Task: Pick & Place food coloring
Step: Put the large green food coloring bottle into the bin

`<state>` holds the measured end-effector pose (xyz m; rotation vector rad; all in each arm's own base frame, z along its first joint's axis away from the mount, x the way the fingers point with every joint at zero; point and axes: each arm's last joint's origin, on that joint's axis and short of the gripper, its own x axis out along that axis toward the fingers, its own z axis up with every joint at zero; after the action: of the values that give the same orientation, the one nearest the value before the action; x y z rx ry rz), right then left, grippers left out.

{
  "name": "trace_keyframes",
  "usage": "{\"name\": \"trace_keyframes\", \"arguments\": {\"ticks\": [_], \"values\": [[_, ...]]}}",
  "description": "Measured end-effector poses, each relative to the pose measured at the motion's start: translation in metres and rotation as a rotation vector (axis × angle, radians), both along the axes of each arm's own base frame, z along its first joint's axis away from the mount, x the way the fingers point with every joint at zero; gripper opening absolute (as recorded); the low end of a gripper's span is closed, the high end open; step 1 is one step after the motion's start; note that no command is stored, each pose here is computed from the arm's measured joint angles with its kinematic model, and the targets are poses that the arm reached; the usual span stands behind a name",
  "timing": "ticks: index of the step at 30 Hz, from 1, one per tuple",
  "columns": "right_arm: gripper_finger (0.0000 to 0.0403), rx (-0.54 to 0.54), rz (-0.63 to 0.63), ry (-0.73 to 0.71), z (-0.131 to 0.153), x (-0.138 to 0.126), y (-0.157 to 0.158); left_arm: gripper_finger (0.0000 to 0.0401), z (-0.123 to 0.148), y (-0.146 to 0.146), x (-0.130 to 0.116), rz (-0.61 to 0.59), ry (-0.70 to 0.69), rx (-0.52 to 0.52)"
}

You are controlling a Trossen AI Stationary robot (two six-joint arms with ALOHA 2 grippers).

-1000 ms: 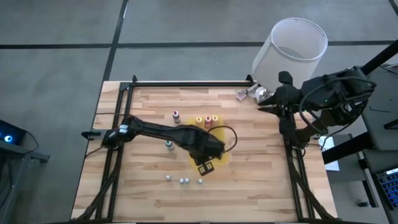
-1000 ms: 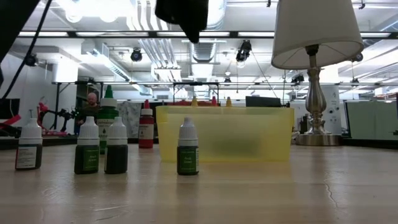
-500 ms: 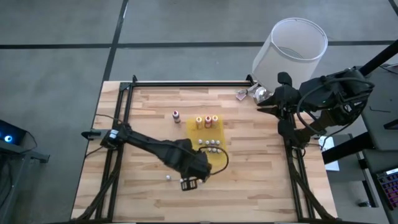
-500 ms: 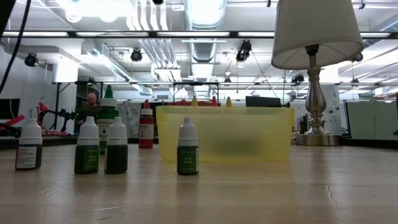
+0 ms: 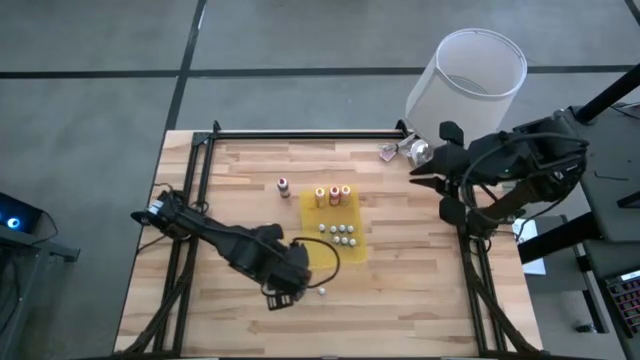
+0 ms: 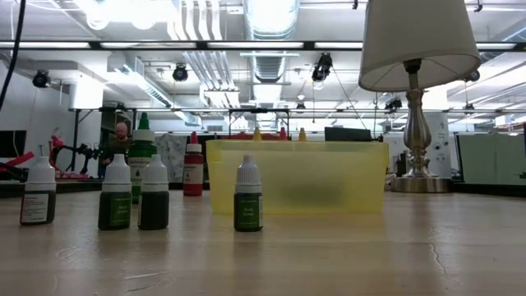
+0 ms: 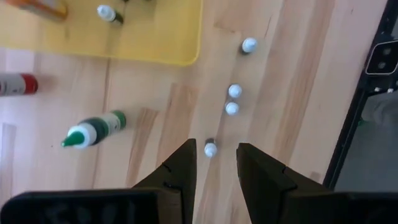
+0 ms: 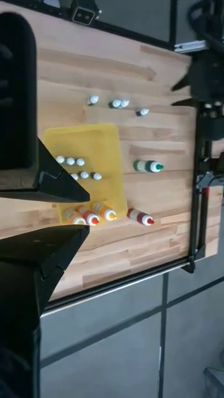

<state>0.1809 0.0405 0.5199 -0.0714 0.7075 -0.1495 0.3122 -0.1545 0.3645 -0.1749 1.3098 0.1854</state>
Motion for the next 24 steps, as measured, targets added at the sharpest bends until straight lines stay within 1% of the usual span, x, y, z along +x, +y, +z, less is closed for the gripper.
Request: {"name": "trace_keyframes", "arguments": {"ticks": [4,9,13,19,21,24], "values": [[0.0059,-0.01,0.0,0.034,-0.007,0.005,0.002,0.0088,-0.008,0.007,-0.017,0.019,-0.023,-0.014],[0.0059,-0.015,-0.005,0.059,-0.014,0.012,0.003,0.0088,-0.021,0.014,-0.033,0.034,-0.072,-0.075],[0.0073,0.004,-0.024,0.052,-0.017,0.015,0.004,0.0088,-0.033,0.021,-0.043,0.04,-0.058,-0.069],[0.0106,0.015,-0.041,0.055,-0.019,0.017,0.005,0.0088,-0.052,0.03,-0.048,0.07,-0.005,-0.045],[0.0115,0.017,-0.045,0.055,-0.019,0.017,0.005,0.0088,-0.056,0.031,-0.05,0.068,0.01,-0.056],[0.0127,0.017,-0.047,0.057,-0.02,0.018,0.005,0.0088,-0.061,0.03,-0.048,0.058,0.015,-0.104]]}}
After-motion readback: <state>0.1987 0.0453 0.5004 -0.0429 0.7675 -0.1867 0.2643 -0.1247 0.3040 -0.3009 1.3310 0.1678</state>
